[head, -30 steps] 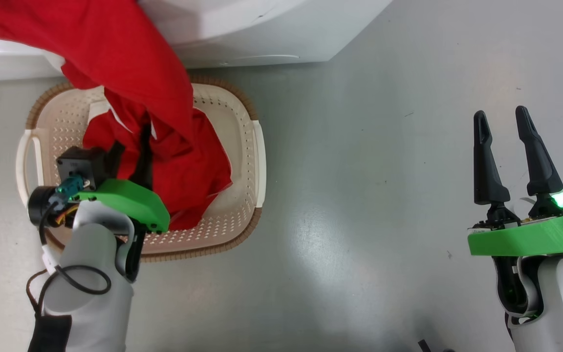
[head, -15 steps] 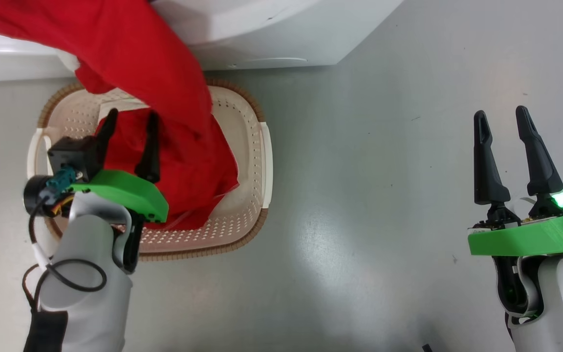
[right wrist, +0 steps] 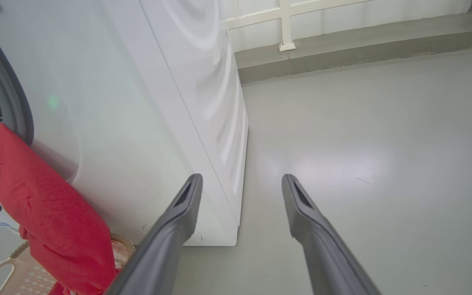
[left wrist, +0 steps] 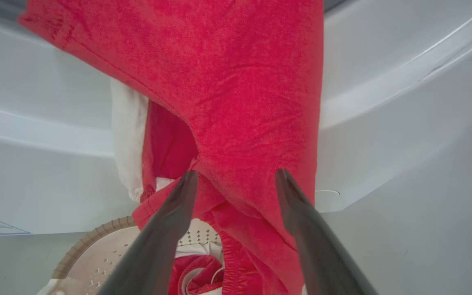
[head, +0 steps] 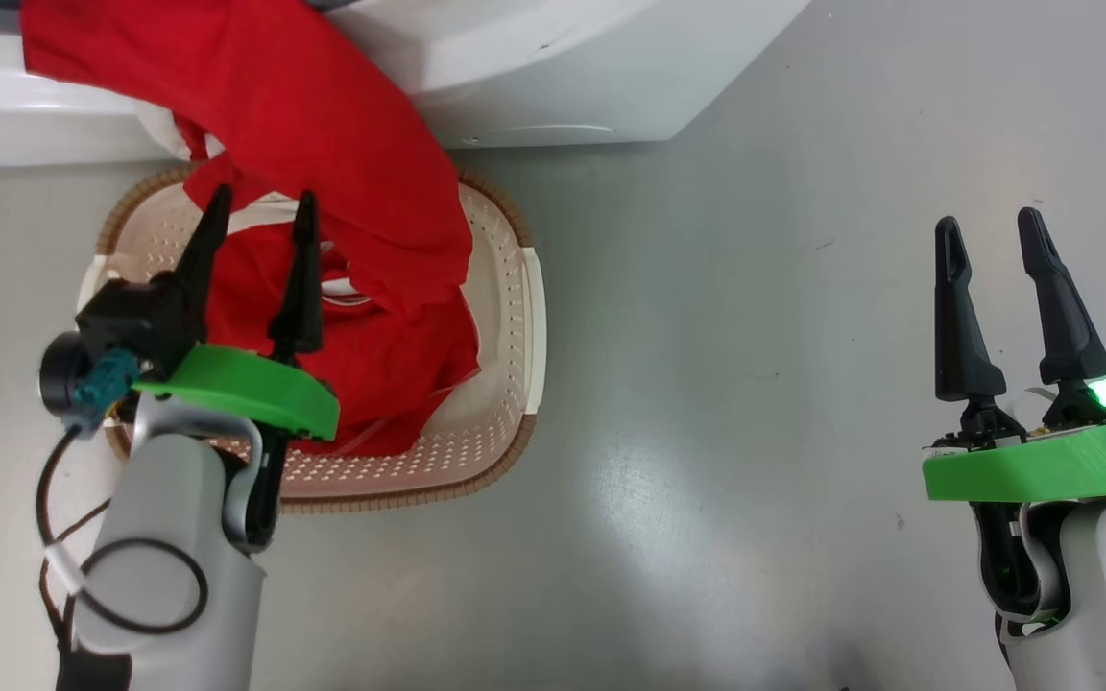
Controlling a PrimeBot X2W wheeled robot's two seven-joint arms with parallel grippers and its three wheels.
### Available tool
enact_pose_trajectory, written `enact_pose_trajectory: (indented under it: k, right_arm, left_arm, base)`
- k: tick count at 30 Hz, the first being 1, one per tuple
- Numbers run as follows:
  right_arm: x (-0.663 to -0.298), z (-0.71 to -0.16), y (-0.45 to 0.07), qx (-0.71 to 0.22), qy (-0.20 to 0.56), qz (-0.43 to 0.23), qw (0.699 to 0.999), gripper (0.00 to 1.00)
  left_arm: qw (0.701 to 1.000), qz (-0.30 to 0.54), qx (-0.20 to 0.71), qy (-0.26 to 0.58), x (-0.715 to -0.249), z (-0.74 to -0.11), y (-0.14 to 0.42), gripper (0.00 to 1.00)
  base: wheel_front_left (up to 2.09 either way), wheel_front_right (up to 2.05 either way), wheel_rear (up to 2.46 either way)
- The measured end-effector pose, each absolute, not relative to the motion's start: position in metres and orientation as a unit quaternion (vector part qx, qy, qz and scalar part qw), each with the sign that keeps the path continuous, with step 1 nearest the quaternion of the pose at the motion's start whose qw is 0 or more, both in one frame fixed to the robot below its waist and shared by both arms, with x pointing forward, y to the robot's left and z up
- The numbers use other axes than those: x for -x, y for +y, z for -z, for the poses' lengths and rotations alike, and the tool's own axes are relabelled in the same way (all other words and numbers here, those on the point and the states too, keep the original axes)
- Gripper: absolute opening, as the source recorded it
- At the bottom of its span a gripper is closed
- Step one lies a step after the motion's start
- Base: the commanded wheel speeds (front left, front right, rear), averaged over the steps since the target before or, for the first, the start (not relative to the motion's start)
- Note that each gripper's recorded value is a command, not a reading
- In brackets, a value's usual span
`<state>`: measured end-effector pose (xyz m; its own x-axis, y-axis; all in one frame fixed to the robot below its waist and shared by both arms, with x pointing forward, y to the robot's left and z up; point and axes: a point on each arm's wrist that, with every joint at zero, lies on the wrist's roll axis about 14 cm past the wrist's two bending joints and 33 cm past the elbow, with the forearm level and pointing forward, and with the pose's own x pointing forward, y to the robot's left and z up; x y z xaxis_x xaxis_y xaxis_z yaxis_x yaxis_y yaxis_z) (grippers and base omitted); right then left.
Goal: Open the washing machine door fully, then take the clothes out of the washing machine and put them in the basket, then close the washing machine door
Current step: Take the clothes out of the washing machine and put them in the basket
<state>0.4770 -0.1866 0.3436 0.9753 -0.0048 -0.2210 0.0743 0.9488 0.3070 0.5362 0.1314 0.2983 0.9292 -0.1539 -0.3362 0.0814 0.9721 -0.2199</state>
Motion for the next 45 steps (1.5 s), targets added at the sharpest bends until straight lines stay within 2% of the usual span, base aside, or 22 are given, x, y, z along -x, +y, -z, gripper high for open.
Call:
enact_pose_trajectory:
  k: [19, 26, 45]
  right_arm:
    - [-0.480, -0.361, -0.186, -0.157, 0.089, 0.017, 0.983, 1.00]
    - [-0.475, -0.361, -0.187, -0.157, 0.093, 0.019, 0.983, 1.00]
    - [-0.474, -0.361, -0.188, -0.156, 0.095, 0.020, 0.983, 1.00]
  left_arm:
    - [0.992, 0.032, 0.089, 0.087, -0.512, -0.362, 0.161, 1.00]
    - [0.993, 0.027, 0.086, 0.081, -0.497, -0.370, 0.166, 1.00]
    - [0.992, 0.034, 0.089, 0.085, -0.504, -0.366, 0.160, 1.00]
  base:
    - [0.00, 0.00, 0.00]
    - [0.00, 0.00, 0.00]
    - [0.00, 0.00, 0.00]
